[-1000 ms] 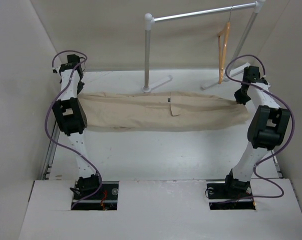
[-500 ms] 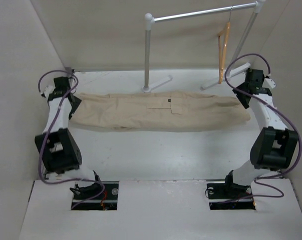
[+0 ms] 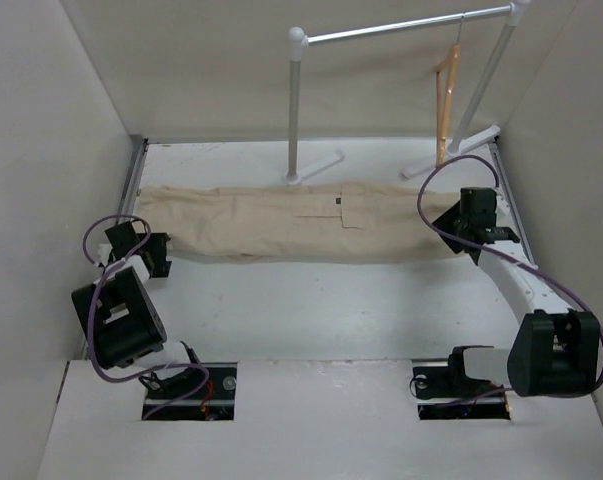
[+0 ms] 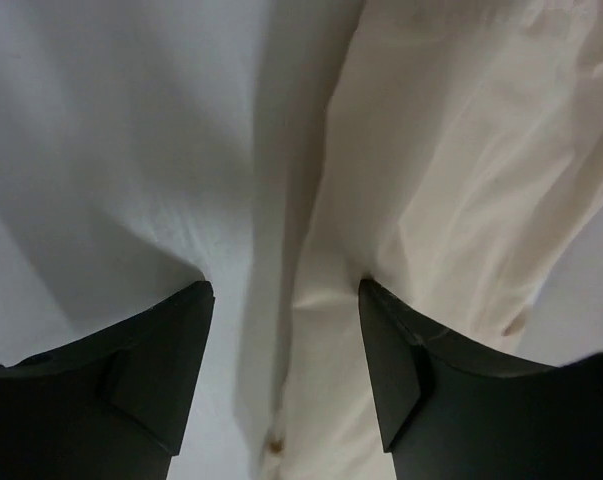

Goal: Place the trousers on the hanger
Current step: Fold the trousers at the center of the board.

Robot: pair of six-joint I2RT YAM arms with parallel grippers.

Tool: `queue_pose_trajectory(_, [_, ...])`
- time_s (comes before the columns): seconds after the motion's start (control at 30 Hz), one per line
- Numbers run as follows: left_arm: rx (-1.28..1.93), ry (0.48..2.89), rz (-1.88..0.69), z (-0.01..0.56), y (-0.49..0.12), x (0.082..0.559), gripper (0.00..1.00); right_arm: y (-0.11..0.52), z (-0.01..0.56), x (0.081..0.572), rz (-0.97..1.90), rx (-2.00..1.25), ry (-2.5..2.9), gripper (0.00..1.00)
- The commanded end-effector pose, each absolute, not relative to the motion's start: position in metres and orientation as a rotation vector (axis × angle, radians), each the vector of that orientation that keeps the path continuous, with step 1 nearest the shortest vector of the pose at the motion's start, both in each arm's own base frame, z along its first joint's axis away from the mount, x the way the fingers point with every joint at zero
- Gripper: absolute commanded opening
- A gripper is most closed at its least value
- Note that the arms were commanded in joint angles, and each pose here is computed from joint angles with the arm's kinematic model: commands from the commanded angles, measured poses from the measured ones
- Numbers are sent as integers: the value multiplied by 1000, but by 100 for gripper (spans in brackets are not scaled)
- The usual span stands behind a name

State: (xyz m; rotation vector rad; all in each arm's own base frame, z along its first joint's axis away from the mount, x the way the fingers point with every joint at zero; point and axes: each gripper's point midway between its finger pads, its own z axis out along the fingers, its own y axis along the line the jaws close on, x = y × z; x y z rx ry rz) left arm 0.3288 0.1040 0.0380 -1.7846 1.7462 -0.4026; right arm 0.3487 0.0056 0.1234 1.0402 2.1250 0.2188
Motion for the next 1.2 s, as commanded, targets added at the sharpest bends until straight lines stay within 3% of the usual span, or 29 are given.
queue_pose_trajectory(0.0, [-1766,1643,-489,45,112,355,59,13,150,356,322,977,2028,53])
queue_pose_trajectory(0.17, [-1777,1577,-510,41,121,366,58,0,150,343,299,981,2008,66])
queue_pose_trajectory(0.43, [-1865,1599,-413,14,134,381,50,-55,124,339,222,1223,1968,74])
queue_pose_trajectory(0.6, [-1856,1601,-349,20,141,388,31,-93,93,339,146,1387,1968,76])
queue_pose_trajectory(0.8, [-1829,1611,-317,27,147,395,18,-108,69,369,170,1427,1998,75])
queue_pose_trajectory(0.83, [-1827,1615,-314,27,147,396,15,-109,65,371,174,1439,2000,72])
queue_pose_trajectory(0.93, [-1848,1660,-266,19,147,390,5,-112,53,373,160,1481,2005,34])
queue_pose_trajectory(1.0, [-1859,1689,-193,18,150,378,1,-113,51,368,155,1514,1993,19])
queue_pose_trajectory(1.17, [-1809,1736,-10,45,167,340,0,-125,72,340,64,1573,1913,9])
